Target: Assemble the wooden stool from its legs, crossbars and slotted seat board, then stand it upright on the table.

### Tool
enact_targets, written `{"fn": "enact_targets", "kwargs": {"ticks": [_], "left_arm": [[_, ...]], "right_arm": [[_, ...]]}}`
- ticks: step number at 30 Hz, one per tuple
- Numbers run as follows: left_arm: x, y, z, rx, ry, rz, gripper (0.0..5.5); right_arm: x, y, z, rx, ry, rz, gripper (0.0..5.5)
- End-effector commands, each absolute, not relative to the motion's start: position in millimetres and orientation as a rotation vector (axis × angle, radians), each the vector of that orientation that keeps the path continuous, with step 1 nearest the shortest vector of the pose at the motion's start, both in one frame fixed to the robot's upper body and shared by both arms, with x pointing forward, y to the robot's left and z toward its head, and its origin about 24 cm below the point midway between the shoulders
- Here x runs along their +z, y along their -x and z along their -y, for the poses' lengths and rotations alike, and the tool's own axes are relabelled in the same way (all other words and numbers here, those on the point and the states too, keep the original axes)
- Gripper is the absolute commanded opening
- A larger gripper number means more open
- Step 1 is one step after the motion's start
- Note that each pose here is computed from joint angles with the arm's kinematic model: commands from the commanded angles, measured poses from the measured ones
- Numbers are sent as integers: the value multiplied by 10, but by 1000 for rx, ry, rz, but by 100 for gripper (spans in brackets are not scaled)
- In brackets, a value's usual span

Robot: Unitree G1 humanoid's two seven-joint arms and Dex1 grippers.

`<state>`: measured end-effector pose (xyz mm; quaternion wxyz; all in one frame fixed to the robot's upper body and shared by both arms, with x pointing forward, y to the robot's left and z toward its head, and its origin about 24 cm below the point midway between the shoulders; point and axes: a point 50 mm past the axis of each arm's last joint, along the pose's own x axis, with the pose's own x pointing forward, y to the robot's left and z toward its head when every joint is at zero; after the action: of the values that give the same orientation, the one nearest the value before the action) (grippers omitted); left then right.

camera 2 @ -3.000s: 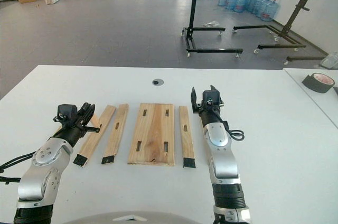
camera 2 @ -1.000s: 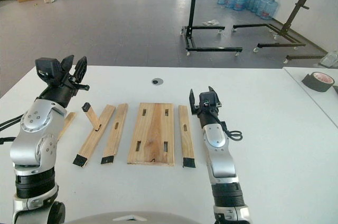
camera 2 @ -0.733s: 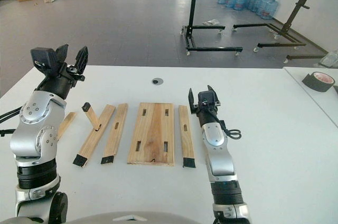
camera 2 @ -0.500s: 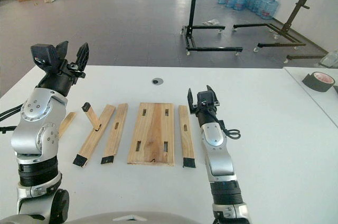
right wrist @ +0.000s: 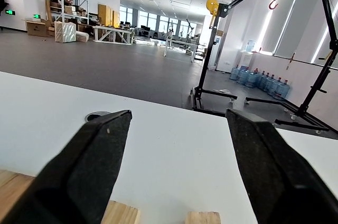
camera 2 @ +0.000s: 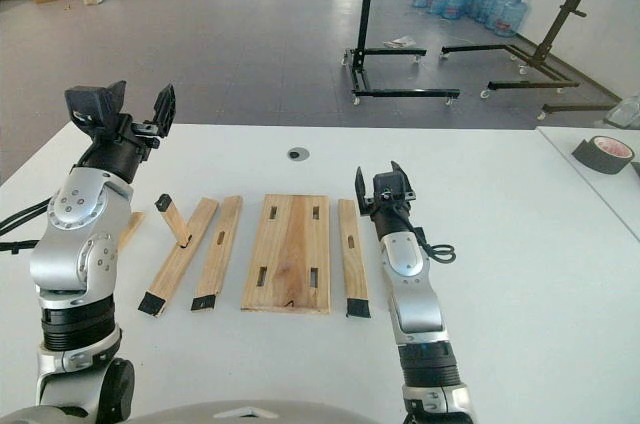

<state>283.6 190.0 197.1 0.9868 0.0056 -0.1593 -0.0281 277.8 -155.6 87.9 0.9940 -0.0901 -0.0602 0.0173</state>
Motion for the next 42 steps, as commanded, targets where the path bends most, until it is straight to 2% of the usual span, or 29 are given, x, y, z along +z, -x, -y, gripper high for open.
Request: {"fn": "enact_targets", "kwargs": {"ticks": [1,3,5,7,12,16,19,22,24,33,38,42], "left_arm": [[1561,-2863,-1872,-84,13,214,376],[1106,-2882,-1860,-114,13,80,376],[529,-2851,-1969,-85,17,-128,376],[367,-2811,-2038,-71,19,-180,376],[757,-2900,-2013,-90,31,-29,376],[1305,-2888,-2006,-92,45,169,376],[1776,-2800,-2095,-62,9,345,376],[1985,-2557,-2074,-135,-42,467,376],[1857,-2386,-2046,-155,-72,422,376],[675,-1506,-2164,-203,-177,-44,376],[344,-1549,-2244,-148,-107,-216,376],[309,-1679,-2251,-153,-82,-296,376]], "right_arm": [[928,-2809,1549,51,191,132,329],[878,-2802,1551,57,211,108,329],[848,-2787,1537,81,223,93,329],[854,-2771,1576,85,223,88,329],[857,-2755,1635,67,220,81,329],[860,-2746,1611,64,221,89,329],[851,-2720,1633,50,227,91,329],[819,-2680,1652,35,228,80,329],[795,-2626,1668,21,232,72,329],[805,-2498,1688,3,235,64,329],[847,-2522,1661,21,238,70,329],[858,-2519,1627,35,238,70,329]]}}
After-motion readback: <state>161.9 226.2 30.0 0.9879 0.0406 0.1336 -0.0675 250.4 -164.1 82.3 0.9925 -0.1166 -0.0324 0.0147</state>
